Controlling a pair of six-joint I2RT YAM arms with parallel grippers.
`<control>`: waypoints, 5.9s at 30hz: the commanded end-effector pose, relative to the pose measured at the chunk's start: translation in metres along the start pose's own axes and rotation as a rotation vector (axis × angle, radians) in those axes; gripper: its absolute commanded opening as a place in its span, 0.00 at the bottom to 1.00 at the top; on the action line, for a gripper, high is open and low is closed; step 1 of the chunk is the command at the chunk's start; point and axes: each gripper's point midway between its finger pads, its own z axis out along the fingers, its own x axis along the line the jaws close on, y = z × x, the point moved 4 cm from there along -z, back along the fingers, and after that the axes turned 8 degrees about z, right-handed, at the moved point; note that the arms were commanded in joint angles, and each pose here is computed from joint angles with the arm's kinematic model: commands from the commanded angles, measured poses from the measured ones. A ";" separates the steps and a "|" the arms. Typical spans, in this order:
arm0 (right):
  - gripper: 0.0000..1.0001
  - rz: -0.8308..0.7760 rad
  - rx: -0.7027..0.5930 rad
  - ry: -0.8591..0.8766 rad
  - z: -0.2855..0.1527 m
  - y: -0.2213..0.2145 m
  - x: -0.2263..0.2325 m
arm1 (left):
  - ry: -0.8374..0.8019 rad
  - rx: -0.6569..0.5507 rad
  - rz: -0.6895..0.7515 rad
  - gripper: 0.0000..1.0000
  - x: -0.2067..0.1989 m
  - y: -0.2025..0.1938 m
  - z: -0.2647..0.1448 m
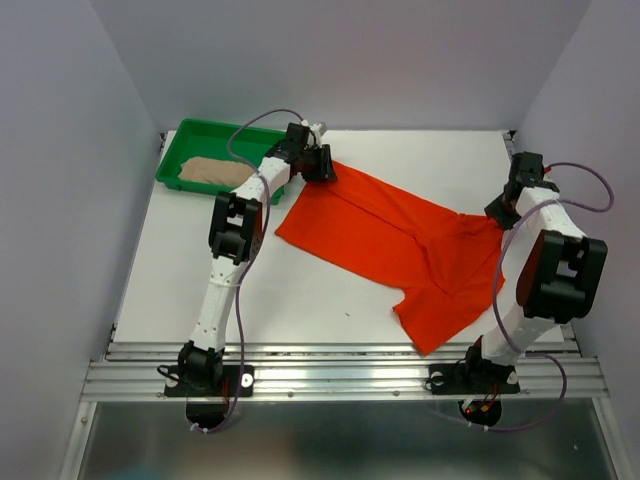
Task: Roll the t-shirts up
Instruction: Fold the T-shirt at the center of the board.
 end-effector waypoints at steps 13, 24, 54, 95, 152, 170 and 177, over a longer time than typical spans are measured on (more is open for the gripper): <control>0.52 0.054 -0.093 -0.022 0.040 0.056 -0.007 | -0.088 -0.098 0.026 0.50 -0.024 0.036 -0.010; 0.48 -0.055 0.031 0.092 0.070 0.041 0.004 | -0.080 -0.063 0.005 0.50 -0.013 0.019 0.009; 0.07 0.027 -0.117 -0.100 0.049 0.035 -0.046 | 0.048 -0.019 -0.077 0.50 0.040 0.004 -0.001; 0.01 -0.025 -0.058 -0.085 0.107 0.039 -0.009 | 0.025 -0.018 -0.060 0.50 0.027 0.005 0.005; 0.43 -0.260 0.084 0.270 -0.121 -0.097 -0.046 | 0.412 0.006 -0.365 0.60 -0.003 -0.154 -0.171; 0.73 -0.111 0.319 0.036 -0.127 -0.142 -0.096 | 0.353 0.037 -0.335 0.00 -0.015 -0.143 -0.167; 0.60 -0.022 0.419 -0.058 -0.125 -0.173 -0.124 | 0.334 0.035 -0.313 0.00 -0.020 -0.134 -0.170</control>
